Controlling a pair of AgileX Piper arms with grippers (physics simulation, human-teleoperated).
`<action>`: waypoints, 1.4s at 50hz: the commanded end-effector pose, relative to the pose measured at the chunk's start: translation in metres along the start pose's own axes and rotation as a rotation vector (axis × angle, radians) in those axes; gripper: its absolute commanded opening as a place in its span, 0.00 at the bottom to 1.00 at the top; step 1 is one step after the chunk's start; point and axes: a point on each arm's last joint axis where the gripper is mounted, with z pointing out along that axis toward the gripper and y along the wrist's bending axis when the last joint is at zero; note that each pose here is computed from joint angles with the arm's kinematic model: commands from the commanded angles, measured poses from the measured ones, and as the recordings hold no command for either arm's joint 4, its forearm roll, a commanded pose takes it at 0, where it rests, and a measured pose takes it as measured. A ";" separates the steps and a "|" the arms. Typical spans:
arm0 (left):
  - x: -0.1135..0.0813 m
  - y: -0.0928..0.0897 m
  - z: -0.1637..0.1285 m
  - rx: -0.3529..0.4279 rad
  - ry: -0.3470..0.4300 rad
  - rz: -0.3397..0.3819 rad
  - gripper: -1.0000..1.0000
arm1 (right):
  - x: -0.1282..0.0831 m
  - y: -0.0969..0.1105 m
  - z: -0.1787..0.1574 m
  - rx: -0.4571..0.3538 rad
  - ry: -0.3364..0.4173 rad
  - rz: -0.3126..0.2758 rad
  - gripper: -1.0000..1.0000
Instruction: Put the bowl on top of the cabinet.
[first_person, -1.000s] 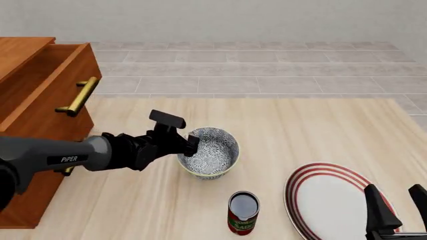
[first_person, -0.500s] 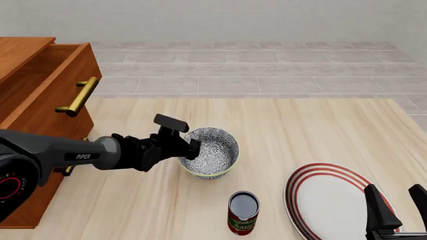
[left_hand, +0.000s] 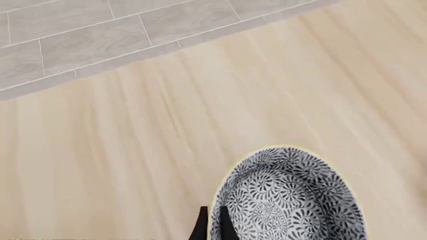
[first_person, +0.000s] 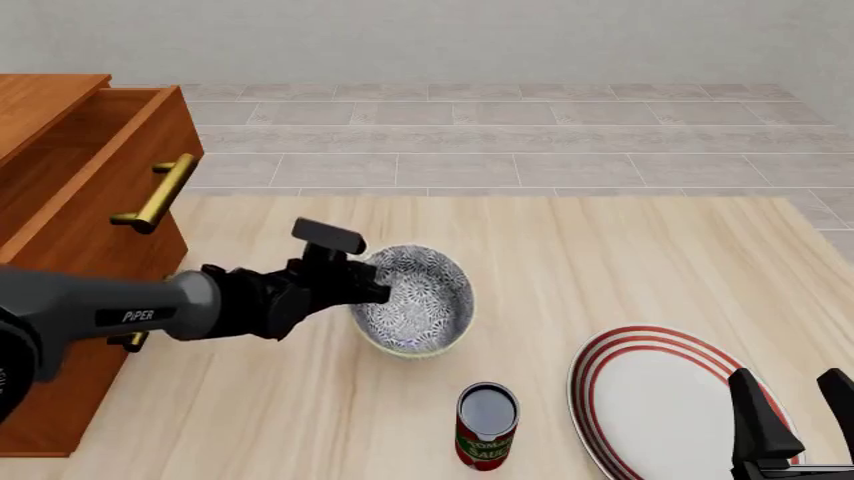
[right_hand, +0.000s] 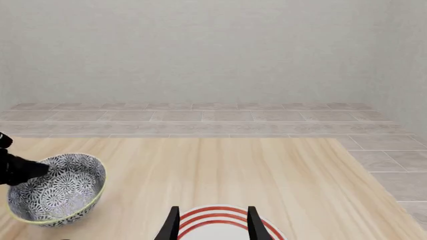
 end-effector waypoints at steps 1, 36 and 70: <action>-0.013 0.000 -0.024 0.006 -0.055 0.046 0.00 | 0.000 0.000 0.000 0.000 0.000 0.000 1.00; -0.068 -0.016 -0.190 0.070 -0.324 0.024 0.00 | 0.000 0.000 0.000 0.000 0.000 0.000 1.00; -0.069 0.008 -0.331 -0.047 -0.615 0.038 0.00 | 0.000 0.000 0.000 0.000 0.000 0.000 1.00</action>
